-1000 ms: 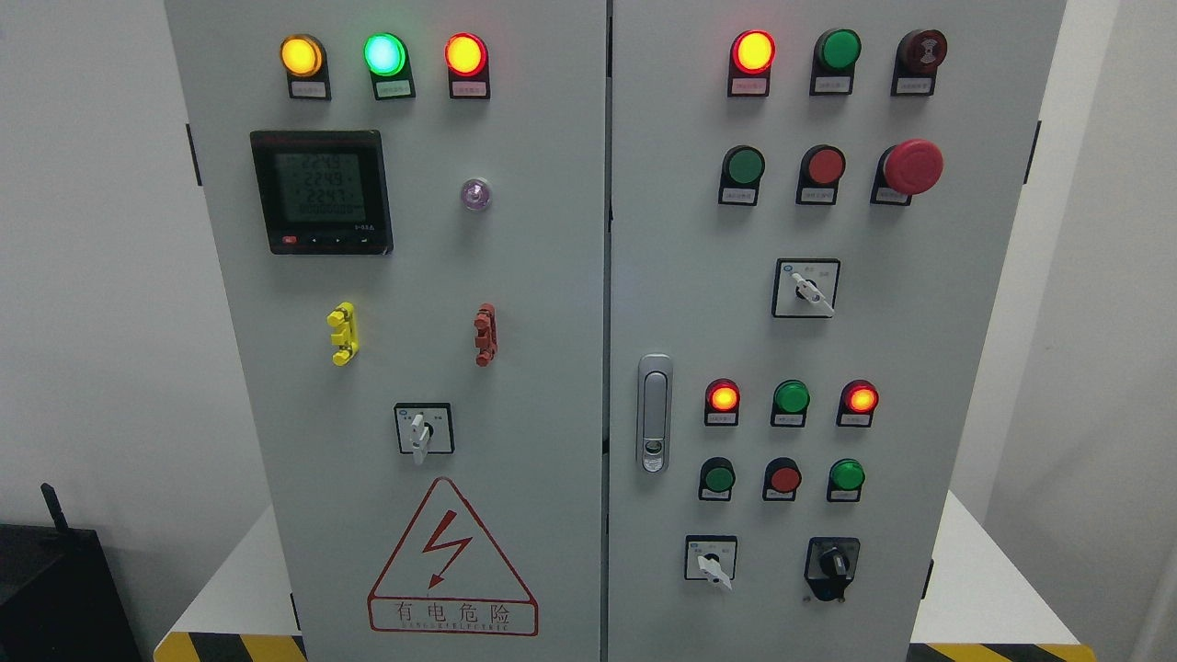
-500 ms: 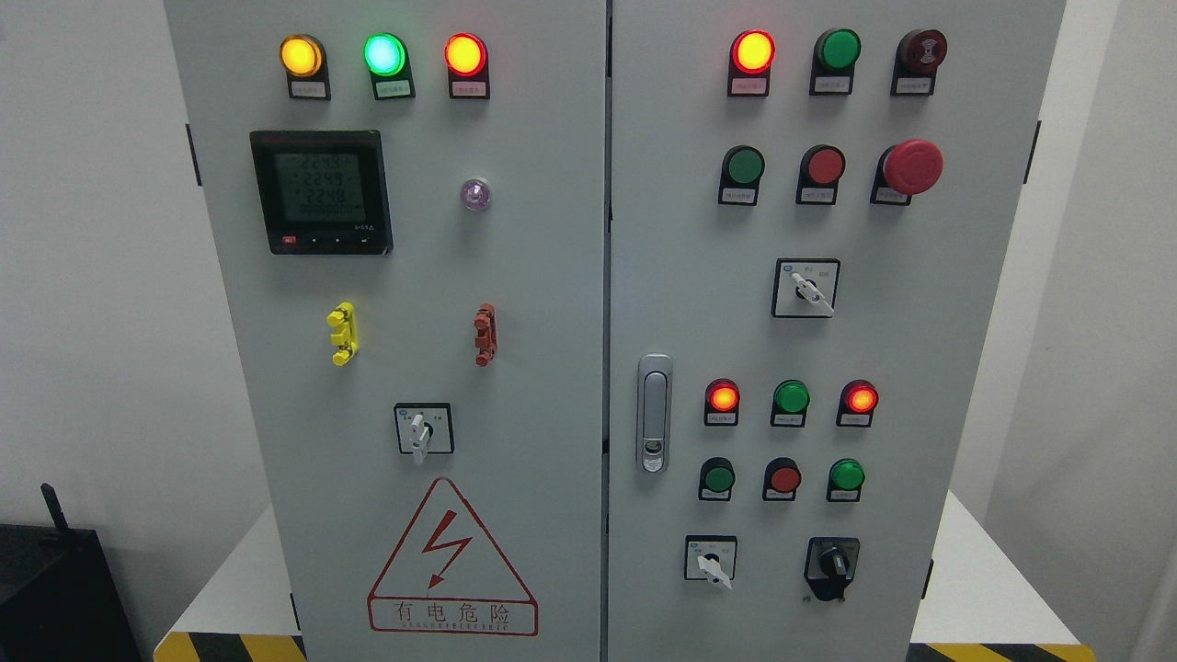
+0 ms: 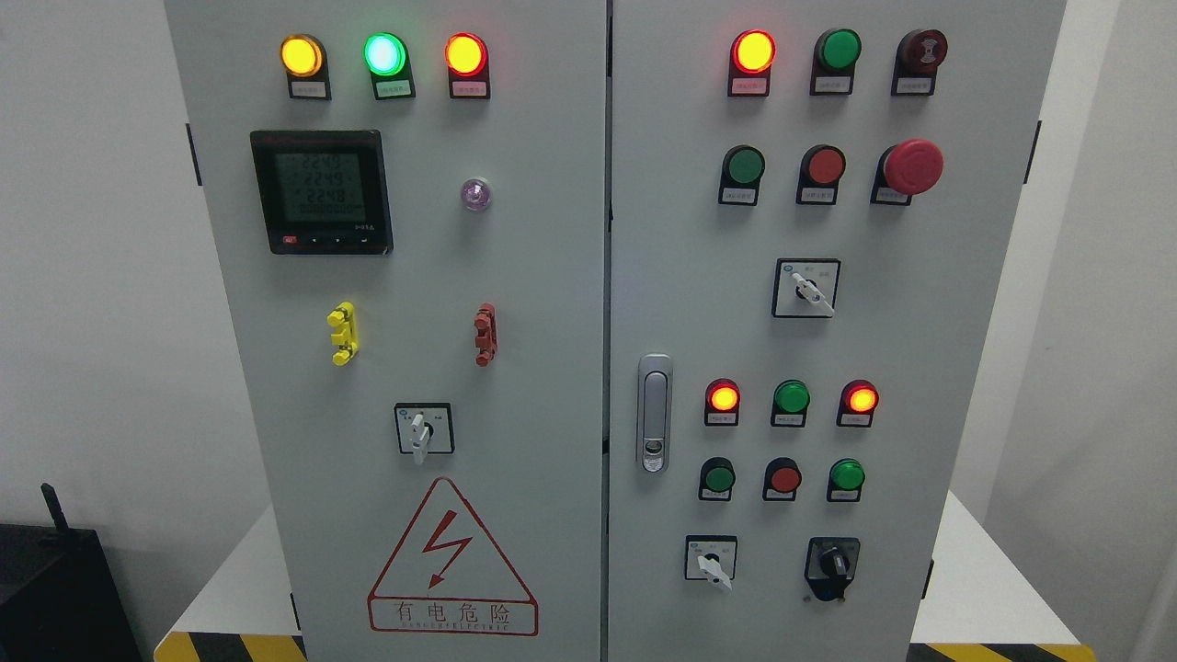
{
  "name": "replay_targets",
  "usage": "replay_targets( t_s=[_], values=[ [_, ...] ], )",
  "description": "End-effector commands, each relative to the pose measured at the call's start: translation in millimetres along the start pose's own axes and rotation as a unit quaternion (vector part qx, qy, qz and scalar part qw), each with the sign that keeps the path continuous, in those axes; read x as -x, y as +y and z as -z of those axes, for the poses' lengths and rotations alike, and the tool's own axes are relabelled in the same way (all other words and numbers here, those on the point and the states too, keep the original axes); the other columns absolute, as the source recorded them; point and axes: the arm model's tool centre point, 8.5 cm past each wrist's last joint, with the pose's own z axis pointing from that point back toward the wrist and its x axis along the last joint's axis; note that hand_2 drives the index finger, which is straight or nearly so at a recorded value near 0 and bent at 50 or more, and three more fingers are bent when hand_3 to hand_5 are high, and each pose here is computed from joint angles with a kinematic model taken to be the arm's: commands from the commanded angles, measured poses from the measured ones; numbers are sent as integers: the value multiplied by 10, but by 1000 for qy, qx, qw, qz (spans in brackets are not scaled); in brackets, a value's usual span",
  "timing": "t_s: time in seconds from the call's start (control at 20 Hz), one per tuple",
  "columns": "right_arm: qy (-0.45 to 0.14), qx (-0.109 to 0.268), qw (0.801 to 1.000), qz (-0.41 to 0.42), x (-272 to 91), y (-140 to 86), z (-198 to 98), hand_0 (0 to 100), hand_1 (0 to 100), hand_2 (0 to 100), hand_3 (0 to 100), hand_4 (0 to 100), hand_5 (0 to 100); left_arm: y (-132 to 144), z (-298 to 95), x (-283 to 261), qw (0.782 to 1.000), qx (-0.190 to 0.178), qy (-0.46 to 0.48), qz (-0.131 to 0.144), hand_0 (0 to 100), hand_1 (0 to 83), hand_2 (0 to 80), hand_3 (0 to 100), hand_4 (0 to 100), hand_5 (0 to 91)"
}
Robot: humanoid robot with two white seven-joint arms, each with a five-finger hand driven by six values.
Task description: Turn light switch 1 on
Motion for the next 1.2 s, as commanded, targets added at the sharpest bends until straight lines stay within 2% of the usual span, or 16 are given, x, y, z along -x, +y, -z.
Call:
replay_targets(
  t_s=[0.0, 0.05, 0.15, 0.2, 0.35, 0.55, 0.7, 0.85, 1.15],
  values=[
    [0, 0, 1000, -2, 3, 5, -1, 120, 389, 0, 0, 0, 0, 98, 19, -382, 998, -4, -69, -4, 198, 17, 0, 52, 80, 0],
    [-1, 0, 1000, -2, -7, 5, 0, 120, 389, 0, 0, 0, 0, 136, 13, -447, 997, -9, -78, -11, 197, 18, 0, 59, 91, 0],
    [-1, 0, 1000, -2, -7, 5, 0, 120, 389, 0, 0, 0, 0, 214, -10, -547, 993, -22, -102, -45, 202, 18, 0, 78, 108, 0],
    [-1, 0, 1000, -2, -7, 5, 0, 120, 389, 0, 0, 0, 0, 274, -34, -578, 991, -31, -115, -54, 208, 19, 0, 99, 131, 0],
    [-1, 0, 1000, -2, -7, 5, 0, 120, 389, 0, 0, 0, 0, 404, -83, -664, 988, -53, -139, -42, 225, 15, 0, 125, 153, 0],
    [0, 0, 1000, -2, 3, 5, -1, 120, 389, 0, 0, 0, 0, 667, -167, -831, 974, -110, -178, -83, 244, 7, 0, 171, 201, 0],
    [-1, 0, 1000, -2, -7, 5, 0, 120, 389, 0, 0, 0, 0, 818, -263, -888, 957, -153, -227, -95, 258, 0, 51, 231, 254, 0],
    [0, 0, 1000, -2, 3, 5, -1, 120, 389, 0, 0, 0, 0, 930, -368, -996, 933, -204, -280, -101, 264, 0, 121, 304, 348, 0],
    [0, 0, 1000, -2, 3, 5, -1, 120, 389, 0, 0, 0, 0, 1197, -583, -1242, 895, -250, -347, -125, 291, 51, 187, 398, 444, 57]
  ],
)
